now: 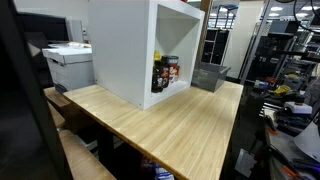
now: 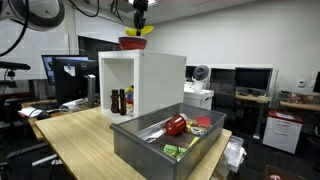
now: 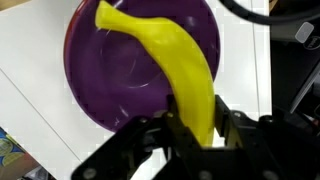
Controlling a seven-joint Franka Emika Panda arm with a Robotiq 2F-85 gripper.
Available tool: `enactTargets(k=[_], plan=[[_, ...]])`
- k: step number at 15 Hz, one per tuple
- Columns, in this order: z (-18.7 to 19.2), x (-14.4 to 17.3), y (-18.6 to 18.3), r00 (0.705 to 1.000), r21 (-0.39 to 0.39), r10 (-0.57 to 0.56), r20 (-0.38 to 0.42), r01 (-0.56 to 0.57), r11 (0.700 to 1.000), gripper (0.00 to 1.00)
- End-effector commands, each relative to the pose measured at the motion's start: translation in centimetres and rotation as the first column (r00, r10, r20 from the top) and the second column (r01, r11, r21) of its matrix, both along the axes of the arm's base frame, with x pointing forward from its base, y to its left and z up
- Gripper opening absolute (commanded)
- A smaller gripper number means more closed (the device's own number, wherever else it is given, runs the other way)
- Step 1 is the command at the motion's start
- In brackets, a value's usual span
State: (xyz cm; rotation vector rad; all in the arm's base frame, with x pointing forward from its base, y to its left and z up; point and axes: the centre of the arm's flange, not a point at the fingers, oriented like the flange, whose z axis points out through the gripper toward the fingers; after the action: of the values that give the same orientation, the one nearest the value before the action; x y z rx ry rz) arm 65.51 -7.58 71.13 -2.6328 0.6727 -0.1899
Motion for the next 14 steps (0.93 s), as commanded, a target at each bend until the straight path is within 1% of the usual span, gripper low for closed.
enactTargets(k=[1, 2, 4, 5, 6, 8, 9, 11, 13, 14], plan=[[-0.1, 0.0, 0.2, 1.0, 0.008, 0.003, -0.002, -0.003, 1.0, 0.33], [-0.1, 0.1, 0.2, 1.0, 0.016, 0.005, -0.004, -0.005, 1.0, 0.6], [-0.1, 0.1, 0.3, 1.0, 0.017, 0.006, -0.003, -0.006, 1.0, 0.65], [-0.1, 0.2, 0.4, 1.0, 0.019, 0.013, -0.005, -0.013, 1.0, 0.75], [-0.2, 0.2, 0.4, 1.0, 0.02, 0.013, -0.005, -0.013, 1.0, 0.83], [-0.2, 0.2, 0.5, 1.0, 0.022, 0.017, -0.005, -0.017, 1.0, 0.94], [-0.1, 0.2, 0.5, 1.0, 0.022, 0.017, -0.004, -0.017, 1.0, 0.97], [-0.1, 0.2, 0.5, 1.0, 0.021, 0.02, -0.003, -0.02, 1.0, 1.0], [0.3, 0.2, 0.4, 1.0, 0.006, 0.016, 0.004, -0.016, 1.0, 1.0], [0.9, 0.0, 0.3, 0.999, 0.007, 0.019, 0.027, -0.019, 1.0, 1.0]])
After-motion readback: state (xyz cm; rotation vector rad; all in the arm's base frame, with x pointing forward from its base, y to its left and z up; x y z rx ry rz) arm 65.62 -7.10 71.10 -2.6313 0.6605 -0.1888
